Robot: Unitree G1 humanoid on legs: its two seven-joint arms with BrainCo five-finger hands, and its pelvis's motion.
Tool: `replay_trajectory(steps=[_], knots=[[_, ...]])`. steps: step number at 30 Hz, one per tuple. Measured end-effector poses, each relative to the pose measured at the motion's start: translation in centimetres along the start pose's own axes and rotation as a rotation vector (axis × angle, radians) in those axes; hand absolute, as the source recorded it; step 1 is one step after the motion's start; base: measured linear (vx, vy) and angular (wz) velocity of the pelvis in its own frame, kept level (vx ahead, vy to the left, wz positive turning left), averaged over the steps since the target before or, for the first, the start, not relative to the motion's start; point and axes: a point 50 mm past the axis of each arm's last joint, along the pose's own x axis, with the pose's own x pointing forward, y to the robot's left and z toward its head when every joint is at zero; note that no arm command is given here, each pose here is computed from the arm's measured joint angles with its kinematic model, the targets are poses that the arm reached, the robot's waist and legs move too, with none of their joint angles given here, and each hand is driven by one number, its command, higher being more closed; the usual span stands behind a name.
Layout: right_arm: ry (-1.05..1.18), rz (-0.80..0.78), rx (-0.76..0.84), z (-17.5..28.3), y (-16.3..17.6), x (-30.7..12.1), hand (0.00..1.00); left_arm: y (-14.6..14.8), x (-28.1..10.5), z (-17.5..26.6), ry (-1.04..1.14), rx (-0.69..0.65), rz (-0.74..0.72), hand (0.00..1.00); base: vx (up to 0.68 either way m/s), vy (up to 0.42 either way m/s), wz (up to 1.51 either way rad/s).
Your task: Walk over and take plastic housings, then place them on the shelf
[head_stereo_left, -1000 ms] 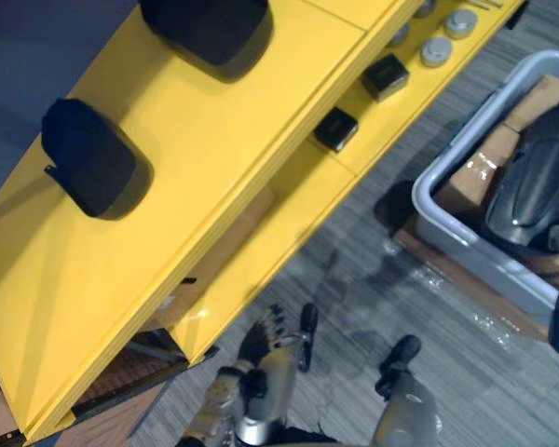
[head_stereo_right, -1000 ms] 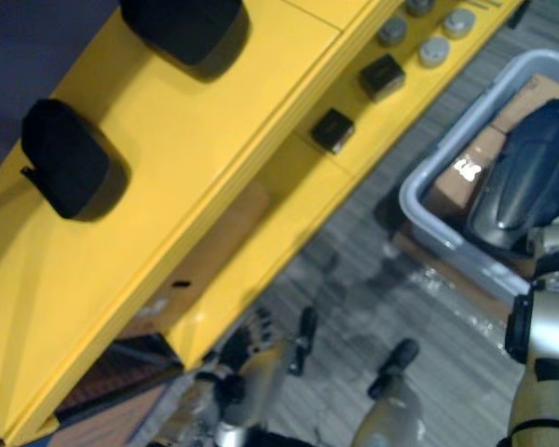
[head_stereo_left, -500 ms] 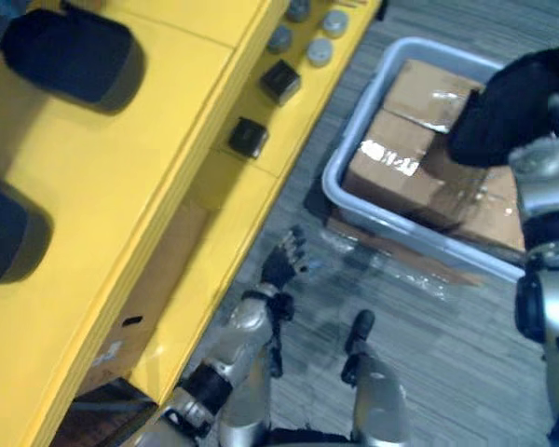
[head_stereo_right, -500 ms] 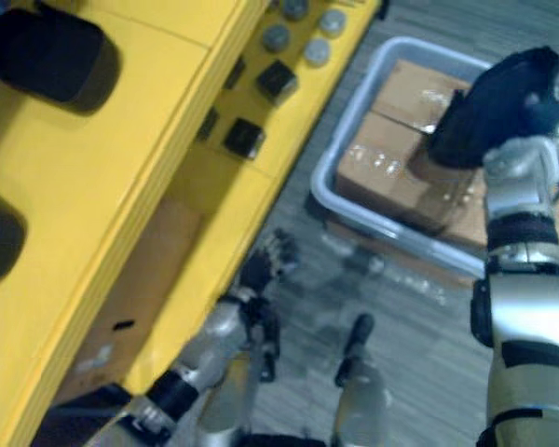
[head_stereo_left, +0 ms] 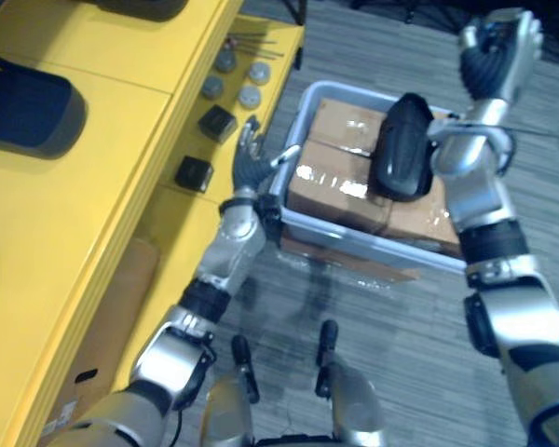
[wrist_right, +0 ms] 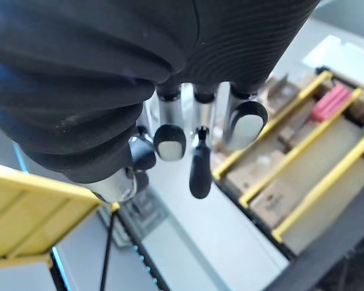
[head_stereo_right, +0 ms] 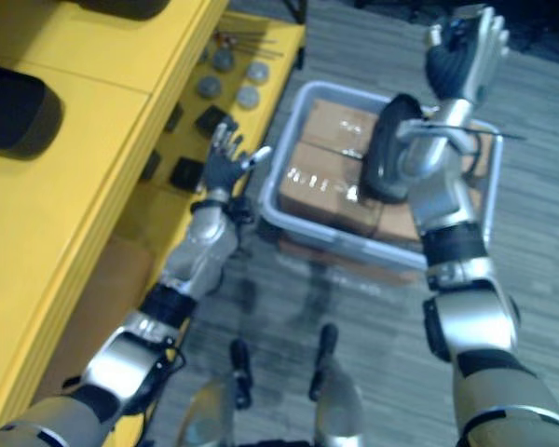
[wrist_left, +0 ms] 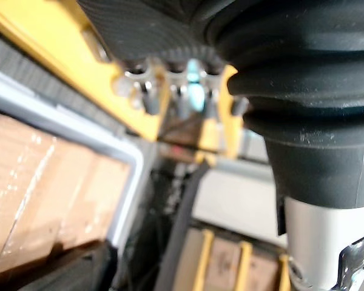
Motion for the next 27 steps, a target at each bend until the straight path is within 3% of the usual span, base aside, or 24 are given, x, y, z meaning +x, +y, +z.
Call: replay_trajectory(steps=[1,6,9,15,20,22,27], knots=[[0.036,0.031,-0.002,-0.7,0.5,-0.5,0.0,-0.1,0.0,0.0,0.0,-0.001,-0.002,0.0,-0.04,0.015,-0.05],[0.257,0.102,0.031,-3.7,1.9,-2.1,0.0,-1.1,-0.2,-0.3,0.003,0.019,-0.039,0.0,-0.04,0.009,-0.02],[0.445,0.125,0.077,-6.0,2.4,-3.2,0.0,-1.4,-0.4,-0.3,-0.025,0.104,-0.059,0.0,-0.01,0.004,0.0],[0.748,0.057,0.141,-10.0,1.5,-4.3,0.0,-0.5,-0.6,0.3,-0.093,0.185,-0.059,0.0,-0.01,0.044,0.1],[0.866,-0.14,0.078,-13.6,-4.4,-2.4,0.0,3.0,-5.1,-3.7,0.004,0.176,-0.068,0.0,-0.04,0.07,0.34],[0.897,-0.25,0.032,-14.6,-7.8,-1.1,0.0,6.6,-9.7,-9.0,0.214,0.205,-0.002,0.0,-0.04,0.067,0.38],[0.953,-0.404,-0.06,-15.8,-12.4,-0.3,0.0,9.7,-17.2,-15.4,0.507,0.334,0.042,0.0,-0.04,0.059,0.31]])
